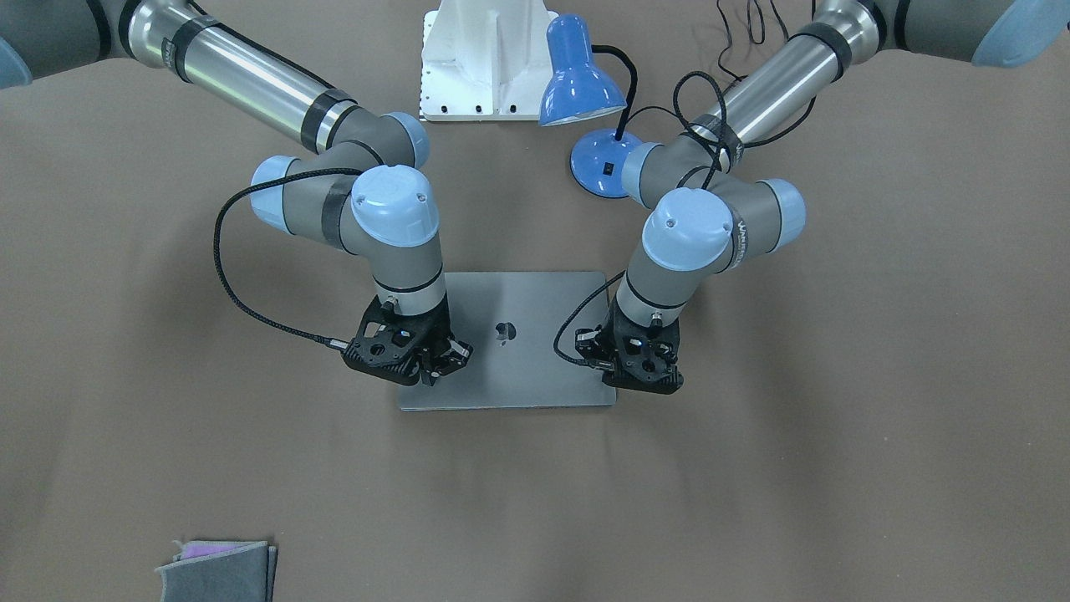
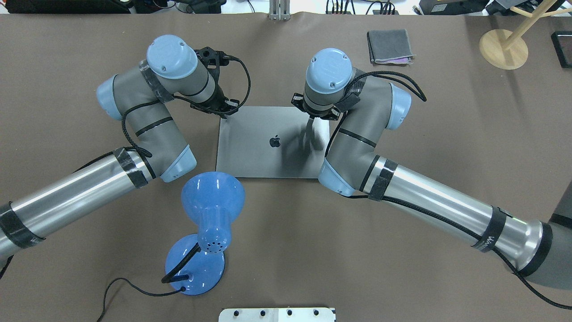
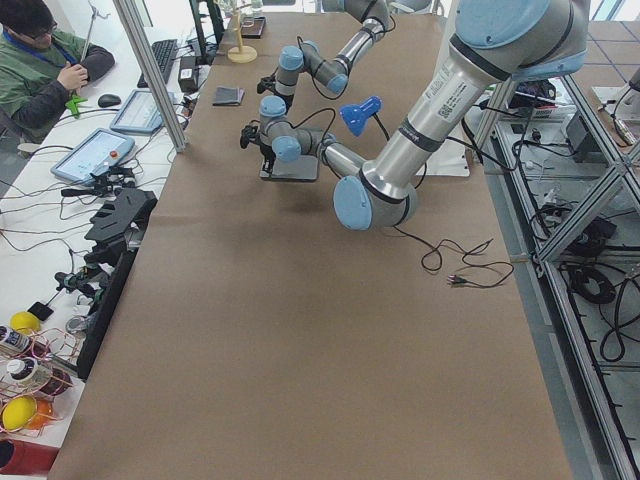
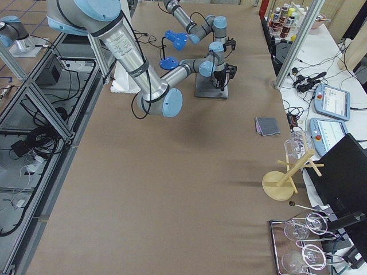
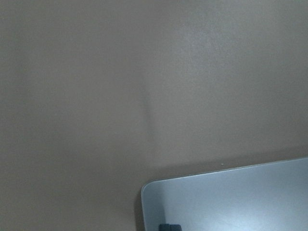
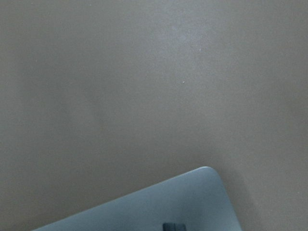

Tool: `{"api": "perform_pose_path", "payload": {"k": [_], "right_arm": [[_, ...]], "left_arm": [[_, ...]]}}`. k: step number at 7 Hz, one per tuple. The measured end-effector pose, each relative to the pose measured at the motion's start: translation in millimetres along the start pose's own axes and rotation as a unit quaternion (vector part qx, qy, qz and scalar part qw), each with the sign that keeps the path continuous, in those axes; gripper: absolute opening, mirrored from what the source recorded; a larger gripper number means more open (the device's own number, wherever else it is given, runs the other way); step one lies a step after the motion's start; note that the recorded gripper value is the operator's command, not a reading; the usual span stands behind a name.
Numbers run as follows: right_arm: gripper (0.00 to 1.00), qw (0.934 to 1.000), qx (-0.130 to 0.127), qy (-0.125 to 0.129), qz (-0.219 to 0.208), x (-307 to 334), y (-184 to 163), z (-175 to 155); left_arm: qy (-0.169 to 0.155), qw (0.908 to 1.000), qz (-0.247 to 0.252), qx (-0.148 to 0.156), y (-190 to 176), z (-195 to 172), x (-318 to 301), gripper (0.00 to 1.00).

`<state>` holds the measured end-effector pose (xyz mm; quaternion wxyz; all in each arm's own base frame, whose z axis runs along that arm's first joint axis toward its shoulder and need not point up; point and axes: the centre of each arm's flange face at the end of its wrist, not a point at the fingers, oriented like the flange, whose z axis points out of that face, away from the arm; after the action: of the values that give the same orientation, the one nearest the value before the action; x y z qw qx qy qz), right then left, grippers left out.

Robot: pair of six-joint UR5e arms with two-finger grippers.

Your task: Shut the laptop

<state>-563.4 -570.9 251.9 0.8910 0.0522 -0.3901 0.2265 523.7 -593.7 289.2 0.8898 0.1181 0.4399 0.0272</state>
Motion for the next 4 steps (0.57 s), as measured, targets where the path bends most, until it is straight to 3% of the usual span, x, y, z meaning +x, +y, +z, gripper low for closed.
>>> {"api": "perform_pose_path", "payload": {"k": [1, 2, 4], "right_arm": [[0.34, 1.0000, -0.001, -0.006, 0.005, 0.7, -10.7, -9.2], [0.99, 0.9998, -0.010, -0.014, 0.012, 8.6, -34.2, -24.6], [1.00, 0.9991, -0.029, -0.030, -0.008, 74.0, -75.1, -55.2]], "left_arm": [[0.003, 1.0000, 0.000, 0.003, -3.8, -6.0, -0.3, 0.62], [0.013, 0.9999, 0.002, 0.003, -14.1, -21.3, -4.5, 0.98], [0.039, 0.9991, 0.011, -0.014, -31.5, -60.0, -34.4, 0.98]]}}
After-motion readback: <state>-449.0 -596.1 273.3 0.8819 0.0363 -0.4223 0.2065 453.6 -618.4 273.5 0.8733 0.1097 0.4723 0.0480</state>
